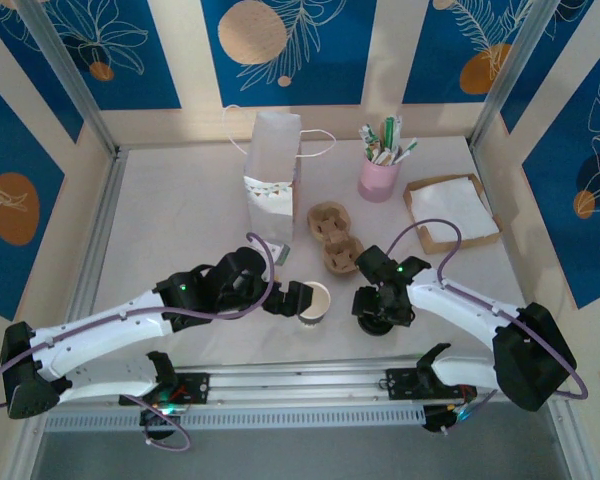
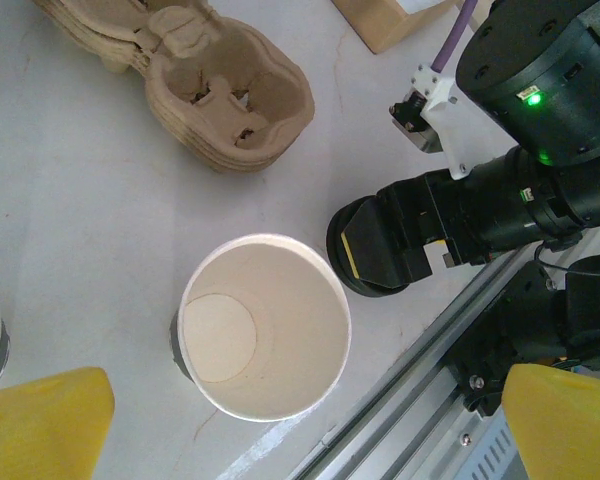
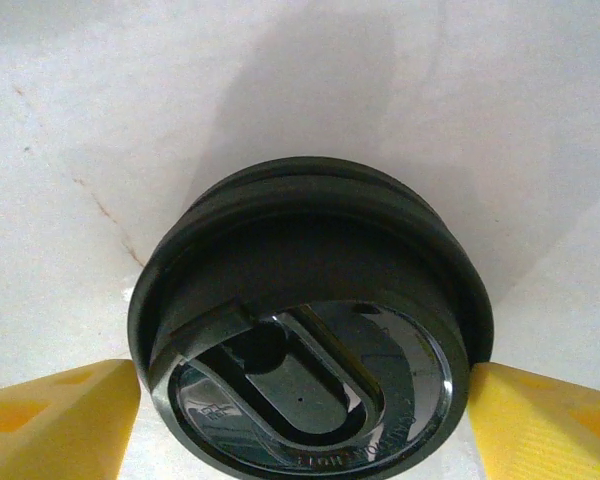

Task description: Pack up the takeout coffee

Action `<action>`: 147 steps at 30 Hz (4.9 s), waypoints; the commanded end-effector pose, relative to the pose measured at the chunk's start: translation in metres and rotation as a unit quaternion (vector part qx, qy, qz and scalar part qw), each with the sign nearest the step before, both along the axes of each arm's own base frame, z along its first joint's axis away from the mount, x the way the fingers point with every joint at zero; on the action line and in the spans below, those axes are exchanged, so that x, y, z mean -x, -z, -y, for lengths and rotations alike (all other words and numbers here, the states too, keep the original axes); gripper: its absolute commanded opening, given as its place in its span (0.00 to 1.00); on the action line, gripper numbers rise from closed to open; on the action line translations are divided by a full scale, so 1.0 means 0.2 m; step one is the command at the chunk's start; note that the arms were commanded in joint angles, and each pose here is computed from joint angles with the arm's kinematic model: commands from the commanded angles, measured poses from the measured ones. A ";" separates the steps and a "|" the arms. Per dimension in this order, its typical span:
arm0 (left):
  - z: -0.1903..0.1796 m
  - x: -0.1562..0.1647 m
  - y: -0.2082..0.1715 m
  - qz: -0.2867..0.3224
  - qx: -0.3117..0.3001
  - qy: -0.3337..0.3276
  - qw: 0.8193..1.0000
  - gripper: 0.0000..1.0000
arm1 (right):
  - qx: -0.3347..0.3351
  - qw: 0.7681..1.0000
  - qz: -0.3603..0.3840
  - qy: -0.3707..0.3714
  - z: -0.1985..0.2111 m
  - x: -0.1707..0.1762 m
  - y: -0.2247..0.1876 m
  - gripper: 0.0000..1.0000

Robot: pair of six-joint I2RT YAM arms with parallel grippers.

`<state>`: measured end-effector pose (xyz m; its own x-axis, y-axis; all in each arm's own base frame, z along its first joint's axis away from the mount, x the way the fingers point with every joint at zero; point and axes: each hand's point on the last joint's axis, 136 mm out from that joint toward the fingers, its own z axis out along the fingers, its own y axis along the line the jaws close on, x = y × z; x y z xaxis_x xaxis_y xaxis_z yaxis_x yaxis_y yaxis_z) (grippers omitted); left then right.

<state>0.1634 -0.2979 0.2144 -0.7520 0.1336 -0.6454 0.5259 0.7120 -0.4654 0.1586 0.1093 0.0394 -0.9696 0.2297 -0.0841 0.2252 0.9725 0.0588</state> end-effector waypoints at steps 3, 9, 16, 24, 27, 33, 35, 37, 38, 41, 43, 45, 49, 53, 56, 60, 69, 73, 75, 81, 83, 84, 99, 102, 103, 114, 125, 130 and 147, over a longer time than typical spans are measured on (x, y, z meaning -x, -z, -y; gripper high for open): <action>0.00 0.00 -0.05 0.018 0.004 0.004 1.000 1.00 | -0.001 1.000 0.000 0.003 0.01 0.00 0.02 0.82; 0.01 0.00 -0.05 0.018 0.005 0.005 1.000 1.00 | 0.004 1.000 -0.003 0.005 0.02 0.01 0.03 0.81; 0.02 0.00 -0.06 0.018 0.008 0.006 1.000 1.00 | 0.006 1.000 -0.002 0.012 0.03 0.01 0.03 0.79; 0.02 0.00 -0.06 0.019 0.007 0.007 1.000 1.00 | 0.002 1.000 0.002 0.015 0.03 0.00 0.02 0.74; 0.01 0.00 -0.06 0.019 0.007 0.006 1.000 1.00 | 0.001 1.000 0.005 0.016 0.03 0.00 0.00 0.74; 0.02 -0.01 -0.06 0.021 0.006 0.007 1.000 1.00 | -0.004 1.000 0.017 0.016 0.04 0.00 -0.06 0.71; 0.02 -0.01 -0.06 0.021 0.006 0.007 1.000 1.00 | -0.007 1.000 0.022 0.017 0.04 0.00 -0.08 0.71; 0.02 -0.01 -0.06 0.021 0.005 0.007 1.000 1.00 | -0.009 1.000 0.024 0.017 0.04 -0.01 -0.09 0.71; 0.03 -0.01 -0.06 0.021 0.005 0.008 1.000 1.00 | -0.008 1.000 0.024 0.017 0.04 0.00 -0.09 0.71; 0.03 -0.01 -0.07 0.022 0.006 0.009 1.000 1.00 | -0.008 1.000 0.025 0.018 0.04 0.00 -0.11 0.71; 0.03 -0.01 -0.07 0.022 0.006 0.009 1.000 1.00 | -0.010 0.999 0.026 0.016 0.04 0.00 -0.12 0.71; 0.03 -0.01 -0.07 0.023 0.006 0.009 1.000 1.00 | -0.014 0.999 0.031 0.015 0.04 -0.01 -0.14 0.71; 0.03 -0.01 -0.06 0.023 0.004 0.009 1.000 1.00 | -0.019 0.999 0.038 0.010 0.04 -0.01 -0.18 0.71; 0.04 -0.01 -0.06 0.020 0.007 0.010 1.000 1.00 | -0.033 0.999 0.027 0.011 0.01 -0.01 -0.15 0.71; 0.06 -0.01 -0.06 0.014 0.016 0.015 1.000 1.00 | -0.051 0.998 0.034 0.013 0.00 -0.02 -0.17 0.71; 0.13 -0.01 -0.12 0.016 0.041 0.026 0.999 0.89 | -0.072 0.996 0.046 0.026 0.02 -0.04 -0.22 0.71; 0.37 -0.12 -0.11 -0.006 0.018 0.052 0.998 0.57 | -0.064 0.995 0.053 0.057 0.10 -0.10 -0.21 0.63; 0.46 -0.16 -0.09 -0.010 0.018 0.060 0.998 0.57 | -0.065 0.995 0.033 0.063 0.10 -0.12 -0.18 0.63; 0.49 -0.18 -0.07 -0.019 0.018 0.063 0.998 0.56 | -0.056 0.995 0.039 0.067 0.13 -0.14 -0.20 0.63; 0.63 -0.22 -0.01 -0.056 0.031 0.079 0.995 0.54 | -0.114 0.987 0.062 0.099 0.14 -0.18 -0.27 0.64; 0.68 -0.24 0.01 -0.066 0.034 0.085 0.994 0.54 | -0.126 0.984 0.069 0.108 0.16 -0.18 -0.29 0.64; 0.71 -0.24 0.03 -0.075 0.034 0.088 0.993 0.53 | -0.134 0.982 0.072 0.112 0.16 -0.19 -0.30 0.64; 0.89 -0.36 0.22 -0.151 0.061 0.093 0.982 0.42 | -0.255 0.948 0.103 0.159 0.17 -0.23 -0.43 0.64; 0.91 -0.36 0.27 -0.164 0.057 0.099 0.980 0.40 | -0.262 0.945 0.106 0.162 0.18 -0.23 -0.45 0.64; 0.91 -0.36 0.29 -0.167 0.054 0.098 0.980 0.39 | -0.264 0.945 0.106 0.162 0.18 -0.23 -0.45 0.64; 0.94 -0.38 0.39 -0.202 0.077 0.102 0.971 0.36 | -0.285 0.937 0.108 0.168 0.18 -0.24 -0.47 0.64; 0.93 -0.38 0.45 -0.216 0.084 0.097 0.968 0.35 | -0.291 0.936 0.108 0.168 0.18 -0.24 -0.48 0.63; 0.93 -0.38 0.45 -0.217 0.087 0.098 0.967 0.35 | -0.295 0.935 0.108 0.167 0.18 -0.25 -0.49 0.63; 0.91 -0.39 0.51 -0.223 0.076 0.094 0.967 0.34 | -0.304 0.931 0.111 0.168 0.18 -0.24 -0.52 0.63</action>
